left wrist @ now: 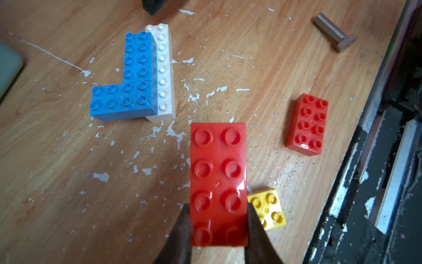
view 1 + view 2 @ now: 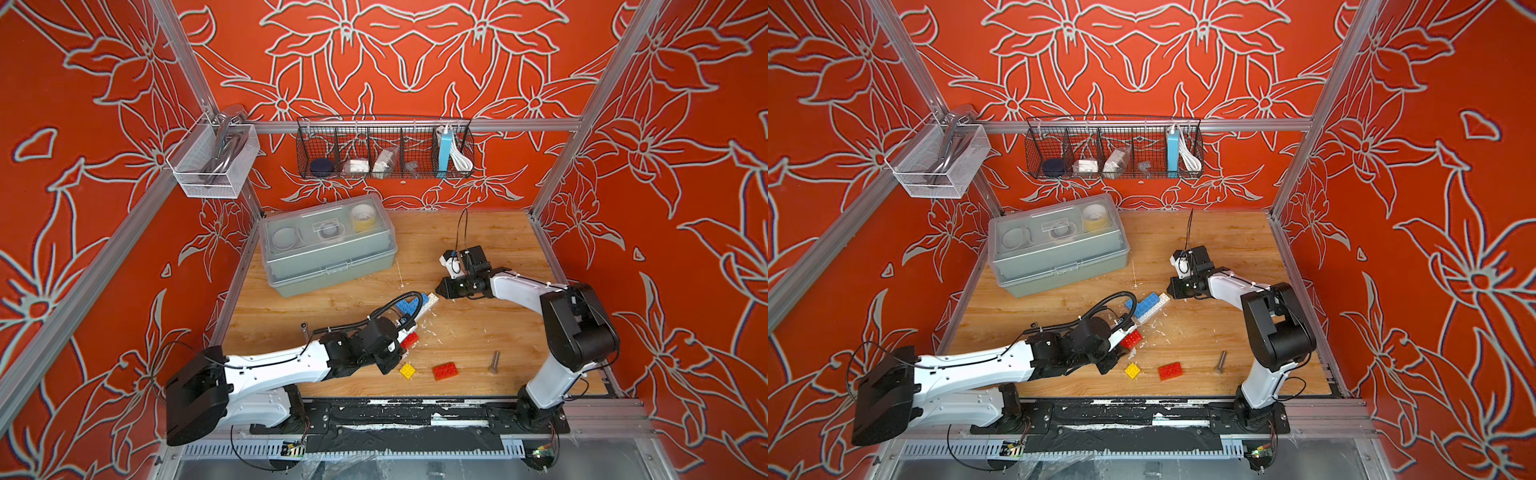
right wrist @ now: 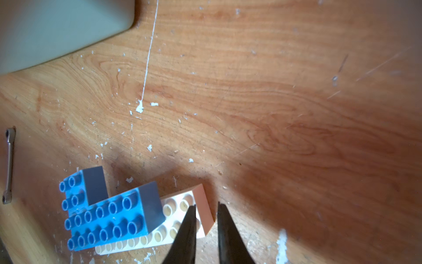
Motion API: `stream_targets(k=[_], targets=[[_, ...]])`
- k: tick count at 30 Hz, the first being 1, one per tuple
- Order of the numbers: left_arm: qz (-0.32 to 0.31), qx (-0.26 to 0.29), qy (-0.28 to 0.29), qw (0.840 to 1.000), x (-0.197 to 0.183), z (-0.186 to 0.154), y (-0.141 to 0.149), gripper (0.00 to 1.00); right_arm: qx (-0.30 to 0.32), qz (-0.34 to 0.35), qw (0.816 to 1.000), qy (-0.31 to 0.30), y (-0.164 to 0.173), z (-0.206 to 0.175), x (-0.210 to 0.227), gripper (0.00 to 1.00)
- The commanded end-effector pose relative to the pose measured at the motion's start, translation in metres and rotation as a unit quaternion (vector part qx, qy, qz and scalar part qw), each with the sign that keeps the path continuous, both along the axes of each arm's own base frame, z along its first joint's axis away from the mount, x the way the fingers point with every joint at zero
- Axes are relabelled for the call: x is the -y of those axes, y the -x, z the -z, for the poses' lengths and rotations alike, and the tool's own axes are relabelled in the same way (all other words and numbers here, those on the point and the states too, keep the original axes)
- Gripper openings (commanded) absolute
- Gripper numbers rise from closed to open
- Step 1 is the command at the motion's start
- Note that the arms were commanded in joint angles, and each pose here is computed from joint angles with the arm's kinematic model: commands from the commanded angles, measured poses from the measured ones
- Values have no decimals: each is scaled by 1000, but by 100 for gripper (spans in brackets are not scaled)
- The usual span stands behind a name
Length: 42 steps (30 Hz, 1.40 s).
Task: Assemble a small pinwheel with lego
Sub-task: Adjust the lego brick at the center of the board, then assemble the lego brick with the lego brick.
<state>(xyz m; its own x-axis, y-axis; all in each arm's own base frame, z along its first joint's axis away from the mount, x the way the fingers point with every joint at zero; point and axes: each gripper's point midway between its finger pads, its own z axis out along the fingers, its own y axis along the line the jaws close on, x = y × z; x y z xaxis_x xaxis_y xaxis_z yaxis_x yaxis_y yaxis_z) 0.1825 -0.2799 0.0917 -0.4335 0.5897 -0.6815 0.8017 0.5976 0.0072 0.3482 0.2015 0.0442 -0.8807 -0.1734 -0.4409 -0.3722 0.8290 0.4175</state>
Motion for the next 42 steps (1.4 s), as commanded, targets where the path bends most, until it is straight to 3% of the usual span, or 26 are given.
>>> stream_targets(k=[1, 13, 20, 30, 35, 42], targets=[[32, 18, 6, 999, 12, -7, -7, 0, -24, -11, 1000, -13, 6, 6, -6, 17], [78, 13, -22, 997, 7, 4, -22, 0, -28, -7, 1000, -6, 21, 0, 2, 13], [95, 1, -54, 994, 7, 18, -30, 0, 13, -3, 1000, 2, 28, -30, 11, 18], [85, 15, -42, 995, 8, 19, -53, 0, -39, -86, 980, -177, 77, -57, -34, 24], [84, 5, -40, 996, 13, 27, -57, 0, -63, -120, 968, -209, 86, -56, -51, 27], [76, 14, -40, 996, 16, 25, -65, 0, -75, -145, 971, -172, 100, -41, -57, 27]])
